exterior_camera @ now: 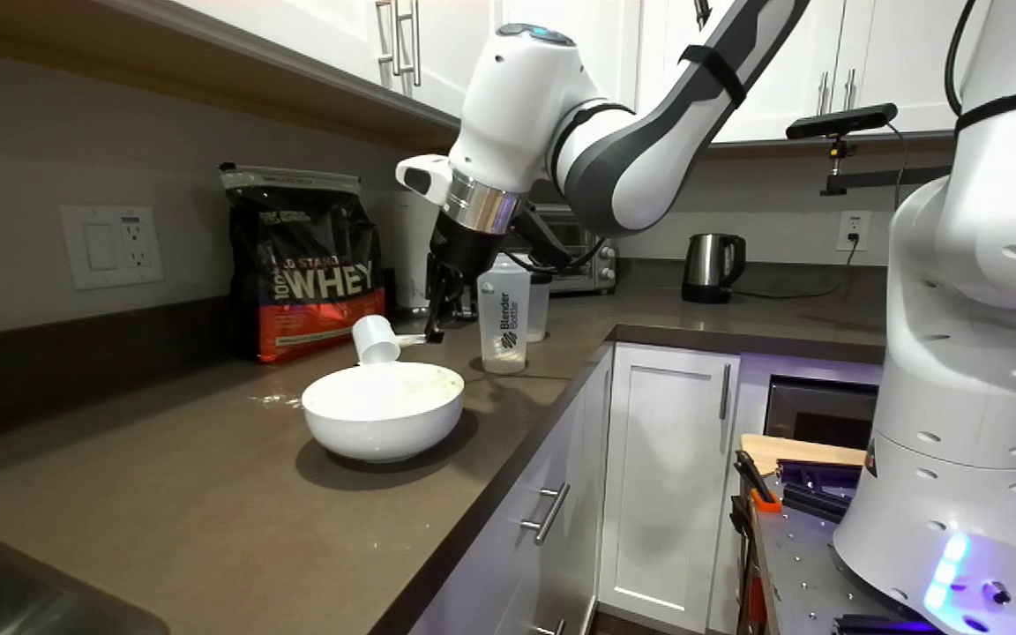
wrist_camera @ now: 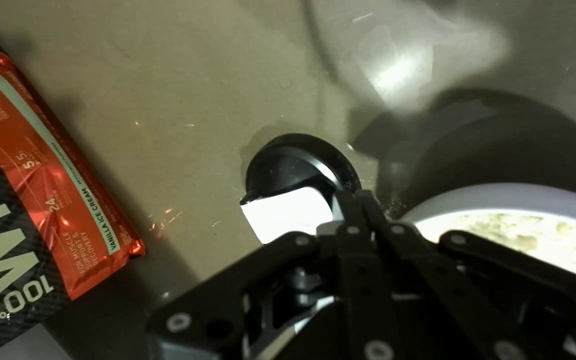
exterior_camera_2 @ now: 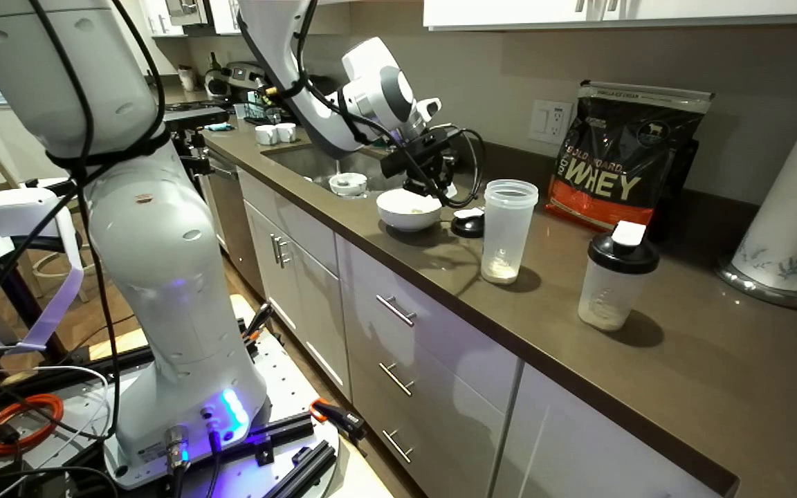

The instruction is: Scoop some powder and put it in the bottle

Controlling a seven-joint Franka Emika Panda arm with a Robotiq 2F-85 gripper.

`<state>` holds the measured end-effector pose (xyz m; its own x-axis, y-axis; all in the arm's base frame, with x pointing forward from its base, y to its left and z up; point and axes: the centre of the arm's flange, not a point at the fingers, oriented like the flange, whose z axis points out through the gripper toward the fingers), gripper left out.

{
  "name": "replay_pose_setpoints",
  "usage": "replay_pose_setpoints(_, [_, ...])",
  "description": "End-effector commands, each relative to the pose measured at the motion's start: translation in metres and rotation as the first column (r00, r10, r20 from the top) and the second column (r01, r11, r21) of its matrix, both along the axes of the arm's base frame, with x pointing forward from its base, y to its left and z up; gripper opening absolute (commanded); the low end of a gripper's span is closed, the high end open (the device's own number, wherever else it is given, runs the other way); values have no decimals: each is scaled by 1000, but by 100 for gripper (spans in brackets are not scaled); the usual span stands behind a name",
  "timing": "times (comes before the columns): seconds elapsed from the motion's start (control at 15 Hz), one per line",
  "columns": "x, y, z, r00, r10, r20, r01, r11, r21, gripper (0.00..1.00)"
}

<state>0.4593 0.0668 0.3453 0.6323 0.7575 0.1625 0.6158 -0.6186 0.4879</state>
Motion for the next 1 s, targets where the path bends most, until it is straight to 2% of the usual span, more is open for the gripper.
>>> replay_pose_setpoints(0.0, [9,-1,-9,1000,-8,11,8,1000,-12,1])
replay_pose_setpoints(0.53, [14,-1,-7,1000,11,15,-11,999,-40,1])
replay_pose_setpoints(0.93, [12,-4,5,1000,0,-23,1,999,39,1])
